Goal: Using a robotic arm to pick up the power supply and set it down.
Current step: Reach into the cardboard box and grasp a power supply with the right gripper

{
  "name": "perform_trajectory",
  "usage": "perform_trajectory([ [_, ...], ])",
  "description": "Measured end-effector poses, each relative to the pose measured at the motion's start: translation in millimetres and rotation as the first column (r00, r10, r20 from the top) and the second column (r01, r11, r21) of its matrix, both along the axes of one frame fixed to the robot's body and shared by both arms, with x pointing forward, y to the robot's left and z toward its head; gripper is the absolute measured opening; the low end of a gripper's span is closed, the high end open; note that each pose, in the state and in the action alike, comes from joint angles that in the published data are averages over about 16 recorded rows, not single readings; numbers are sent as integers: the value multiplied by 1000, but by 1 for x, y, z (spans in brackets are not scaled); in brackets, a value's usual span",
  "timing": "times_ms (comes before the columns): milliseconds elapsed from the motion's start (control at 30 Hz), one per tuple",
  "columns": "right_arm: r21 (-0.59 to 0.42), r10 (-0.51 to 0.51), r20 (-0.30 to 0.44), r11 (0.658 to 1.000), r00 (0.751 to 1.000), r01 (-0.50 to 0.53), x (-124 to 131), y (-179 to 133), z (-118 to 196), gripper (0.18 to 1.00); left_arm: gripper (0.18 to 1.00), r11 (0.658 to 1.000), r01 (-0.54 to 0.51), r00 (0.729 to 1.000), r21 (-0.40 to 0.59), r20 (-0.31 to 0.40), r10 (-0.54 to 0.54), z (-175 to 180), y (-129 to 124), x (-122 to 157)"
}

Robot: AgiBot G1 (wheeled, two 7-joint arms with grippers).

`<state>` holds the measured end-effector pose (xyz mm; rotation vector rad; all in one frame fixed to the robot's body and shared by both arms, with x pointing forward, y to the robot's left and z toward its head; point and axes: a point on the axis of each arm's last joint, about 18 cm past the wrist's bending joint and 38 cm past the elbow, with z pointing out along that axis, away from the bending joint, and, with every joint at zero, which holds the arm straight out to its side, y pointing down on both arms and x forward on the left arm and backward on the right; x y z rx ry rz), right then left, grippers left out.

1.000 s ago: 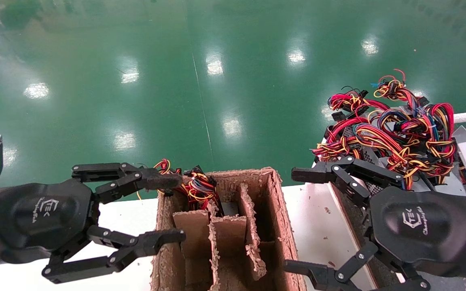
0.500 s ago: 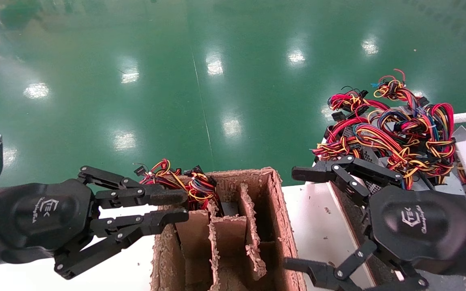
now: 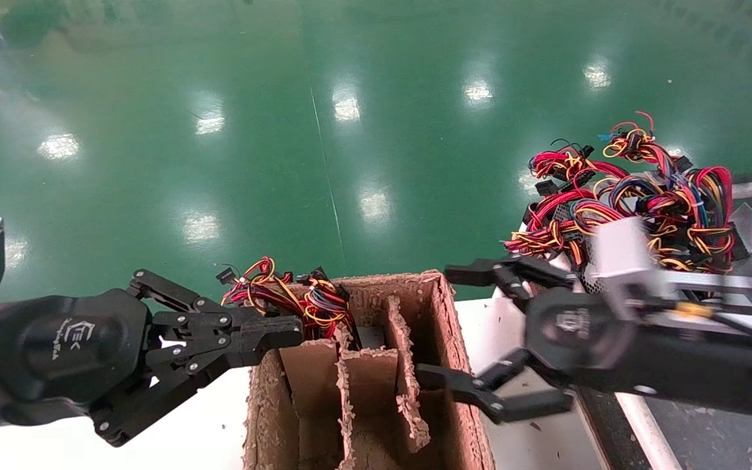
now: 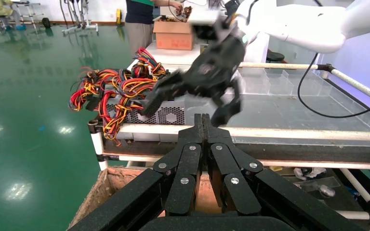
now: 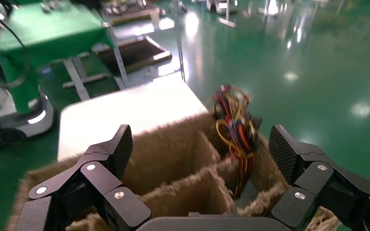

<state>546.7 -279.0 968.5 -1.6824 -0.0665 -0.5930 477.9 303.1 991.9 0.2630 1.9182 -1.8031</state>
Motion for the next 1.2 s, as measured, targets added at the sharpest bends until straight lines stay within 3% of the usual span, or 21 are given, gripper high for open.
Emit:
perform_trajectory([
  [333,-68,-67,-18,996,998,65,59,36,-16,997,221,1000,0,1000,0,0,0,0,0,0],
  [633,-113,-75,14,991,997,76,93,72,-26,960,309,1000,0,1000,0,0,0,0,0,0],
  [867,-136,-75,31,988,997,78,109,94,-32,887,438,1000,0,1000,0,0,0,0,0,0],
  [1200,-160,-81,50,983,995,88,121,114,-37,689,670,1000,0,1000,0,0,0,0,0,0],
])
